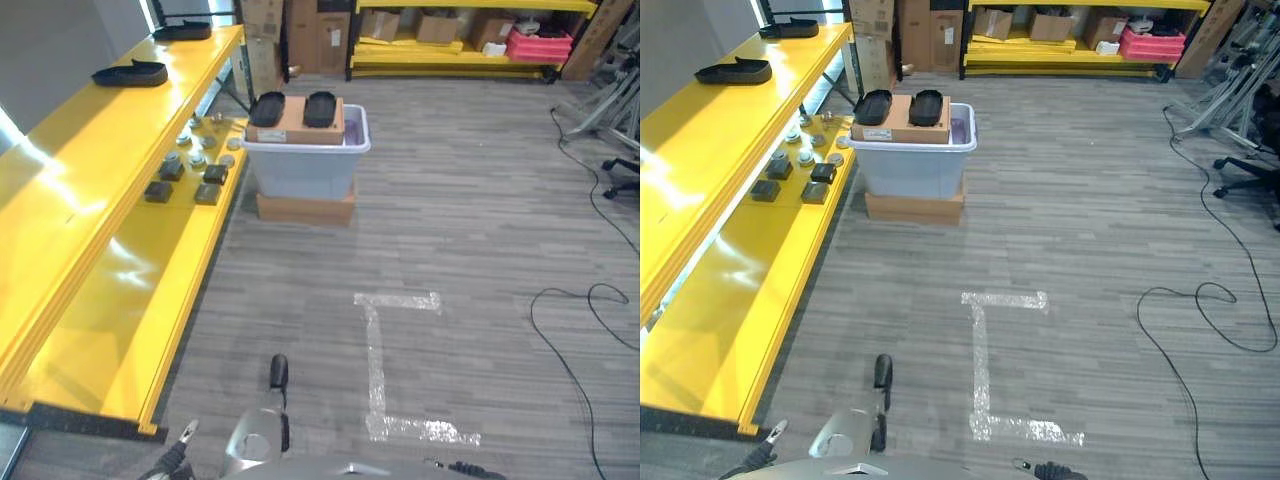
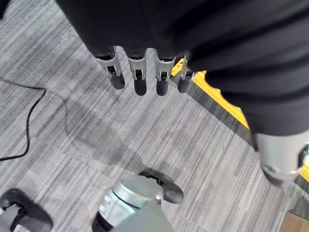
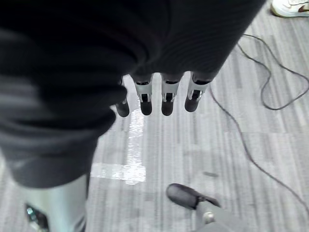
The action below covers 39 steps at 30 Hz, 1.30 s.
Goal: Move parts from the plastic box to the shelf.
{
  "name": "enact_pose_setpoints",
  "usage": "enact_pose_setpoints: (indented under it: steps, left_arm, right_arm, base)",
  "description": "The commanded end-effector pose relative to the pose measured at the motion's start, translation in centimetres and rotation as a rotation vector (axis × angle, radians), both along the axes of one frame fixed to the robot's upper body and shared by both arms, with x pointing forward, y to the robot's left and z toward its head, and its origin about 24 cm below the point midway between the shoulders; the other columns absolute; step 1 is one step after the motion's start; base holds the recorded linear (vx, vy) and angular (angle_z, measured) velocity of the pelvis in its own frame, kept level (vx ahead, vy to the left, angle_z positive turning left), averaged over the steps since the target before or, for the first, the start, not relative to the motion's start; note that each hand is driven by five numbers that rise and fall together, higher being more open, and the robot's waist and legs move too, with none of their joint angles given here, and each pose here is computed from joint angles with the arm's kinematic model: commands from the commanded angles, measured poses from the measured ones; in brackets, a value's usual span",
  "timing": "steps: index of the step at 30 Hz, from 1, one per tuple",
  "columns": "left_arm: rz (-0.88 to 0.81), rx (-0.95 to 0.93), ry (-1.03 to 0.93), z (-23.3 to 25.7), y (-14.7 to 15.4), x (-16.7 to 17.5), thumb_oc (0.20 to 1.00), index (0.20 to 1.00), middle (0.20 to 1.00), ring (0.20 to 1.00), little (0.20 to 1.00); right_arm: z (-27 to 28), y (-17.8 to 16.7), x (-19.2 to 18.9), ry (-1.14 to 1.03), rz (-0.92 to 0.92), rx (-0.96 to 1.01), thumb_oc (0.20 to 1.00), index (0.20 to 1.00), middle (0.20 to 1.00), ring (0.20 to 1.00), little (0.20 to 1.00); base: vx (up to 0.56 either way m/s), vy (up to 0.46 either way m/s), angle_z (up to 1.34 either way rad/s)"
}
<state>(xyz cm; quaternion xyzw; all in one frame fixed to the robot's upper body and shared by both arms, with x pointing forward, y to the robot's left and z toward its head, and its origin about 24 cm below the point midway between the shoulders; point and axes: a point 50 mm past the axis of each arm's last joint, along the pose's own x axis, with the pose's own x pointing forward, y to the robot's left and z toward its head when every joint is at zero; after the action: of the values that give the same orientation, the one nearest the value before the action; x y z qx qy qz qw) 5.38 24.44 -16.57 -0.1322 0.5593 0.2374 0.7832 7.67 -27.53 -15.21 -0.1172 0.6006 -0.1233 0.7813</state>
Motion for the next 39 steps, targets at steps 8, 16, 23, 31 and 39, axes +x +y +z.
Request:
enact_pose_setpoints:
  steps: [8, 16, 23, 31, 39]
  left_arm:
    - [-0.094, 0.082, -0.009, 0.6, 1.9, -0.1, 1.000, 1.000, 1.000, 1.000, 1.000]
    - [-0.124, 0.064, -0.069, 0.8, 0.9, 2.9, 1.000, 1.000, 1.000, 1.000, 1.000]
    - [-0.180, 0.098, -0.046, 0.8, 1.3, 2.0, 1.000, 1.000, 1.000, 1.000, 1.000]
    - [-0.166, 0.046, -0.034, 0.3, -0.2, 1.2, 1.000, 1.000, 1.000, 1.000, 1.000]
    - [-0.149, 0.054, -0.062, 0.5, 0.1, 2.3, 1.000, 1.000, 1.000, 1.000, 1.000]
  right_arm:
    - [0.6, 1.5, 4.3, -0.110, -0.012, 0.051, 1.000, 1.000, 1.000, 1.000, 1.000]
    - [1.0, 1.7, 5.3, -0.213, 0.014, 0.092, 1.000, 1.000, 1.000, 1.000, 1.000]
    - [0.8, 2.3, 5.2, -0.213, -0.017, 0.116, 1.000, 1.000, 1.000, 1.000, 1.000]
    - [0.5, 0.7, 3.0, -0.059, 0.069, 0.020, 1.000, 1.000, 1.000, 1.000, 1.000]
    - [0.7, -0.3, 2.2, -0.070, 0.079, -0.024, 1.000, 1.000, 1.000, 1.000, 1.000]
  base:
    - [0.54, 0.260, -0.48]
    - [0.49, -0.089, 0.03]
    - [0.62, -0.194, 0.33]
    - [0.62, -0.100, 0.37]
    - [0.41, 0.088, 0.16]
